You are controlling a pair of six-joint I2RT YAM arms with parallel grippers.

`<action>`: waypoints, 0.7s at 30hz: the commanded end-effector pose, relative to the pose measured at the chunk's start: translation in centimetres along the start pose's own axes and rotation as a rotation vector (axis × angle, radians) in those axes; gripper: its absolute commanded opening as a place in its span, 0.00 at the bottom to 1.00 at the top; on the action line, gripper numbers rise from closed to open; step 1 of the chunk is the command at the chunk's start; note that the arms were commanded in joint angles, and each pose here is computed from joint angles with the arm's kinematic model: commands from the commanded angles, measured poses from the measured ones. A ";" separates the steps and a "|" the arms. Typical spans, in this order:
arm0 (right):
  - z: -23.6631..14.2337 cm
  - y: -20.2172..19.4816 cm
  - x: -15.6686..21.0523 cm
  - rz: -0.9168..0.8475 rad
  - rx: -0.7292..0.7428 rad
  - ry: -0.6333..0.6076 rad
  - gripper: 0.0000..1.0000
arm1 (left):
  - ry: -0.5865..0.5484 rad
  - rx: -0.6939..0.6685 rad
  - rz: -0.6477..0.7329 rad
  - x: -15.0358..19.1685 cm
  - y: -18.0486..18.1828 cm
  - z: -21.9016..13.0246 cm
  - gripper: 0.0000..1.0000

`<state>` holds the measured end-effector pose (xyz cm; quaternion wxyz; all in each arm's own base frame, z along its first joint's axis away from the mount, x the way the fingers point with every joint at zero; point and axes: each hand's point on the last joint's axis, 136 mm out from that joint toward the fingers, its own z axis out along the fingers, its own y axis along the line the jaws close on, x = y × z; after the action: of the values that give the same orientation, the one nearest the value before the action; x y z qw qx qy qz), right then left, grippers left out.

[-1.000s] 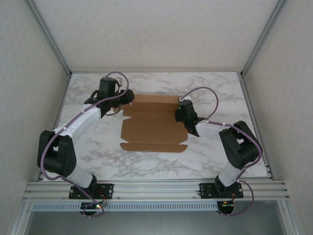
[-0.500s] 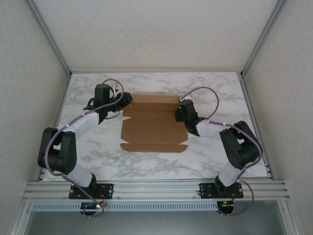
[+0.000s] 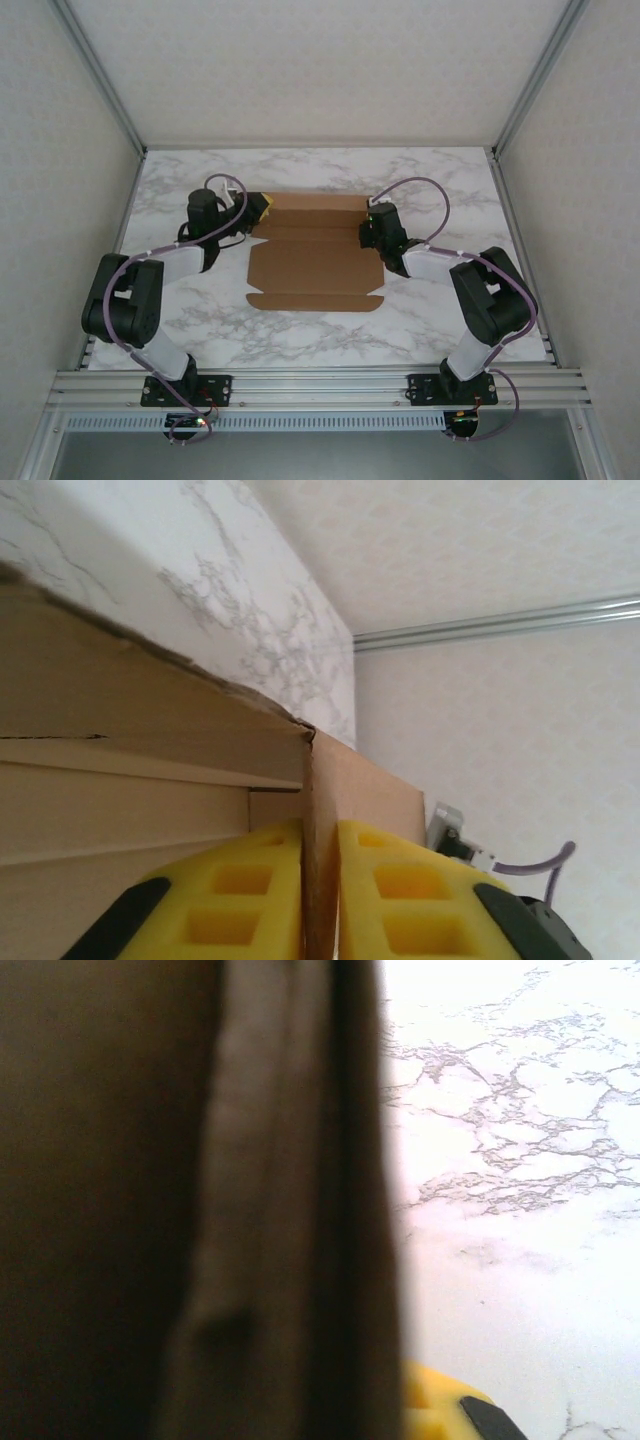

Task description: Fold the paper box

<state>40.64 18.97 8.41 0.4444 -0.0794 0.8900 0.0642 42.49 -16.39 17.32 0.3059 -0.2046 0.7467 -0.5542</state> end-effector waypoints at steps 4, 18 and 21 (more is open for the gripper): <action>-0.1 0.5 2.6 0.008 -0.042 0.096 0.08 | 0.022 0.083 -0.022 0.3 -1.2 0.0 0.06; 0.3 0.7 2.8 0.034 -0.051 0.100 0.09 | 0.016 0.182 -0.164 1.2 -0.1 -0.1 0.00; 0.4 0.8 2.7 0.039 -0.051 0.102 0.08 | 0.010 0.245 -0.214 1.2 -0.4 -0.4 0.00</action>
<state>40.70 18.89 8.44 0.4445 -0.0718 0.8903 0.0676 42.13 -16.54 17.03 0.3018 -0.2277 0.6831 -0.6249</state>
